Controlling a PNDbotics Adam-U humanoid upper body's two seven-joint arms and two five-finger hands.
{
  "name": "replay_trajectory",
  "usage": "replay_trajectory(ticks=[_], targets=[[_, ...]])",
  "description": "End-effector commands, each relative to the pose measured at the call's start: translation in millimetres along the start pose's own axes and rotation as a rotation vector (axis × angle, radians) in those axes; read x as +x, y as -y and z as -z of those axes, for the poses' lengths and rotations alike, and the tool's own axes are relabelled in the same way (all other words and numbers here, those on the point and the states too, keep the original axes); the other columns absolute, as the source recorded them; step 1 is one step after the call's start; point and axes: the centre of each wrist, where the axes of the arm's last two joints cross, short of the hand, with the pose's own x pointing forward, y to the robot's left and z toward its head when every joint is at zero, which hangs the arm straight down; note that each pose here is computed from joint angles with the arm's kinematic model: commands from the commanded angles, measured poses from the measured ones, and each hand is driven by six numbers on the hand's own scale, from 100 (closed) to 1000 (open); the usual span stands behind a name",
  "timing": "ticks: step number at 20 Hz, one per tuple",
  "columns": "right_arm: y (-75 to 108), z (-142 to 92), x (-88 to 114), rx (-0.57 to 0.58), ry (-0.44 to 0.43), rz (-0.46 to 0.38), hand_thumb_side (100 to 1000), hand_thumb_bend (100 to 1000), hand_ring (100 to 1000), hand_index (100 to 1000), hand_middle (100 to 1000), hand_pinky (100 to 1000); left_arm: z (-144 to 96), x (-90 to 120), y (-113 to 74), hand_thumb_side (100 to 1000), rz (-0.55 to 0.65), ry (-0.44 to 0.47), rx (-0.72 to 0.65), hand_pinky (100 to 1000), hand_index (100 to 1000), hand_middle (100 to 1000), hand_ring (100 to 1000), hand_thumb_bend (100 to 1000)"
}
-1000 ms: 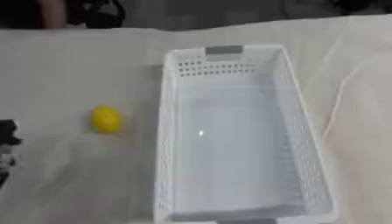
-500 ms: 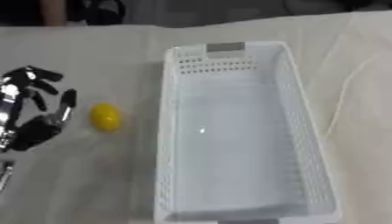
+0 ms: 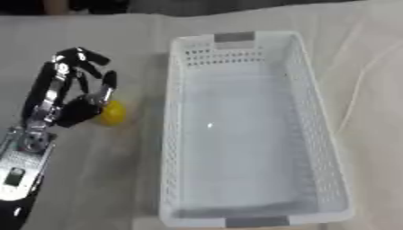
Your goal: Pick up objects on the table and place them in the box.
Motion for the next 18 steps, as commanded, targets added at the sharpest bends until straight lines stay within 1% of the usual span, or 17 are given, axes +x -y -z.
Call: replay_trajectory(ticks=[1,7,8,9,10,13,18], targets=[[-0.7,-2,-4,-0.001,-0.014,-0.007,869,100,584,719,681,469,6,3,3.2,656,0.014,0.028,-0.01,252,693,582,516,100],[-2.4,-2,-1,-0.001,-0.01,-0.007,869,100,584,719,681,469,0,-2,11.0,649,0.049,0.04,-0.082,260,698,587,520,100],[-2.5,-1,-1,-0.001,-0.009,-0.007,869,100,584,719,681,469,-1,-3,11.4,615,0.057,0.044,-0.097,264,699,588,522,100],[-2.6,-1,0,-0.001,-0.008,-0.007,869,100,584,719,681,469,-3,-4,11.6,636,0.066,0.047,-0.112,263,698,589,521,100],[-2.7,-1,0,-0.001,-0.008,-0.007,869,100,584,719,681,469,-4,-5,11.7,626,0.074,0.051,-0.127,269,701,592,524,100],[-2.6,-1,1,-0.002,-0.005,-0.007,870,100,584,719,681,469,-7,-9,10.2,611,0.112,0.07,-0.189,283,706,599,532,100],[-1.6,0,1,-0.003,0.001,-0.008,870,100,583,719,680,469,-7,-16,3.3,588,0.19,0.113,-0.281,305,713,609,543,125]])
